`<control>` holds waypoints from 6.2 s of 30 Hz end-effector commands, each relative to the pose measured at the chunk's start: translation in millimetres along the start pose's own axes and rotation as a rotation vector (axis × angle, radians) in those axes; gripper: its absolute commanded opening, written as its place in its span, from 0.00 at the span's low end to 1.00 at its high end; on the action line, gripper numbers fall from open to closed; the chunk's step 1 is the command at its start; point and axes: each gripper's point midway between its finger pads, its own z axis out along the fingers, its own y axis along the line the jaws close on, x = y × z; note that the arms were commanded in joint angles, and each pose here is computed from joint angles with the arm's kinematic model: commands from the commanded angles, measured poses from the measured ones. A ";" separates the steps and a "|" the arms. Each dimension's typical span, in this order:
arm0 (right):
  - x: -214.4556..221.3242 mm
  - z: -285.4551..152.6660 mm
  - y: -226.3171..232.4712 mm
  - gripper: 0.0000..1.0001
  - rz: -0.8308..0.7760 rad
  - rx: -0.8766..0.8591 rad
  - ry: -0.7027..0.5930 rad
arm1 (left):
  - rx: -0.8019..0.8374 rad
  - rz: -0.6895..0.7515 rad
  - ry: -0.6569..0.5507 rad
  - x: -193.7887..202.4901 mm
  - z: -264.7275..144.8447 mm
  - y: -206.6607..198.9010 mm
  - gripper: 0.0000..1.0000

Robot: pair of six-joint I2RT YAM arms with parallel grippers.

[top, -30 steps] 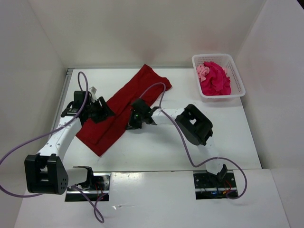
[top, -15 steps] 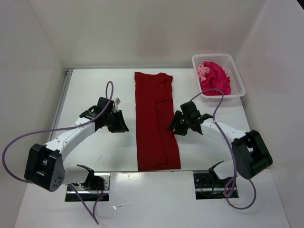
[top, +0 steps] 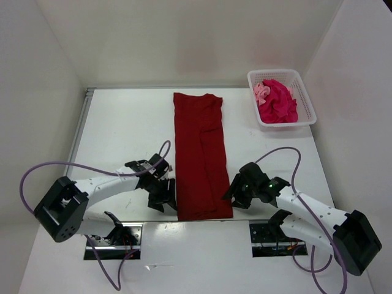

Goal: Fold and stack the t-shirts
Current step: Rotate the tshirt 90 degrees, then grab the bottom of the folded rectangular tshirt with both arms, then fold the folded rectangular tshirt in 1/3 of the way, then grab one side of the 2/3 rectangular tshirt with both arms

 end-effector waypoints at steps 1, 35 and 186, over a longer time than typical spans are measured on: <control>8.9 -1.1 -16.3 0.56 0.065 0.078 0.006 | 0.036 0.012 0.063 19.7 16.4 -21.1 0.66; 42.1 -6.4 -21.3 0.48 0.155 0.063 0.053 | 0.095 -0.145 -0.125 -3.2 5.7 -24.5 0.00; -73.9 32.8 67.0 0.50 -0.190 -0.024 -0.102 | 0.018 -0.271 -0.421 -119.5 -6.5 33.8 0.35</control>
